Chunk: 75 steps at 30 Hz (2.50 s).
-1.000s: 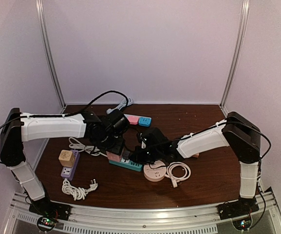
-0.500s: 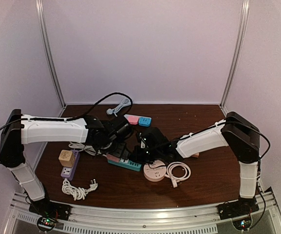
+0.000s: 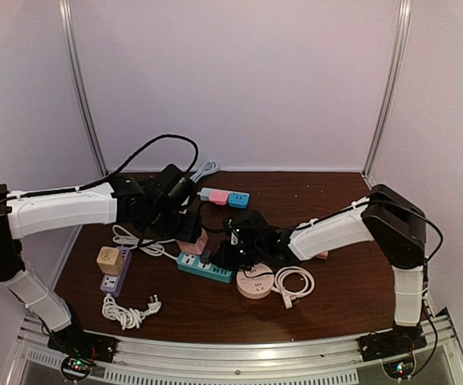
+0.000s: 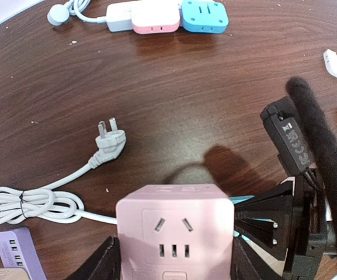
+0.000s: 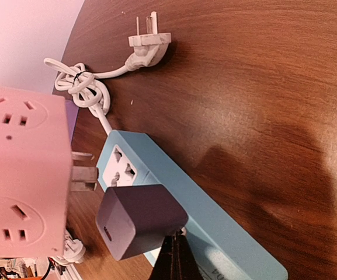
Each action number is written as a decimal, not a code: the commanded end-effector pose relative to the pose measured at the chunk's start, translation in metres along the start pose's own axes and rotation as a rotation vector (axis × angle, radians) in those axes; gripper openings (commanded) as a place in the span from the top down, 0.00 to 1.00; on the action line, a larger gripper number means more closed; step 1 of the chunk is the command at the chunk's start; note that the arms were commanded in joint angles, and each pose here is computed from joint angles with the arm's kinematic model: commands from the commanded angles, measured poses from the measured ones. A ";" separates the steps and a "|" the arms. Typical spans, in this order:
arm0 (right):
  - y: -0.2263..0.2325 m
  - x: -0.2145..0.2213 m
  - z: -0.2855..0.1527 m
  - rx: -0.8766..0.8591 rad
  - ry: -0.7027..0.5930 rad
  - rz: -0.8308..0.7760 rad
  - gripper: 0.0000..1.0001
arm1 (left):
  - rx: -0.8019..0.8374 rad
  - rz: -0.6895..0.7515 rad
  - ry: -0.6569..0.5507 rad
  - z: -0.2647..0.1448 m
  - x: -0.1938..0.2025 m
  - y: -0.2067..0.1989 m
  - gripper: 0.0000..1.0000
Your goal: Pull the plug off the socket
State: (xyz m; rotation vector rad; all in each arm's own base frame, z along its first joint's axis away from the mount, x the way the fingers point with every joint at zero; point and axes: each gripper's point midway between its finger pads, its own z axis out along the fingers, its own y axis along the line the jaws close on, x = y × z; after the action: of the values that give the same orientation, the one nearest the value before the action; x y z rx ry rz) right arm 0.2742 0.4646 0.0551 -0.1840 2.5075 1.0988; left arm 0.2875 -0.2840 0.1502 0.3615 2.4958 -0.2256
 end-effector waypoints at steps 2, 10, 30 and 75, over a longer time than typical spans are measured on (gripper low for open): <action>-0.039 0.027 0.010 0.130 0.077 0.002 1.00 | 0.071 -0.016 -0.061 -0.010 -0.015 -0.013 0.75; -0.025 0.012 -0.002 0.118 0.034 -0.032 1.00 | 0.040 -0.061 -0.088 -0.018 -0.027 0.015 0.74; 0.004 -0.028 -0.064 0.155 -0.106 -0.157 0.91 | 0.310 -0.385 -0.155 0.021 -0.093 0.107 0.74; -0.015 -0.031 -0.118 0.273 -0.181 -0.210 0.33 | 0.366 -0.415 0.045 0.138 -0.081 0.161 0.19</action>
State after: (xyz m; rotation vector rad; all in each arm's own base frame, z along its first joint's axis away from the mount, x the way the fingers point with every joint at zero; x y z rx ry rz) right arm 0.2723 0.3701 0.1235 -0.2391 2.4039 0.6757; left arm 0.4647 -0.1905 0.0705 -0.0253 2.5611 -0.9170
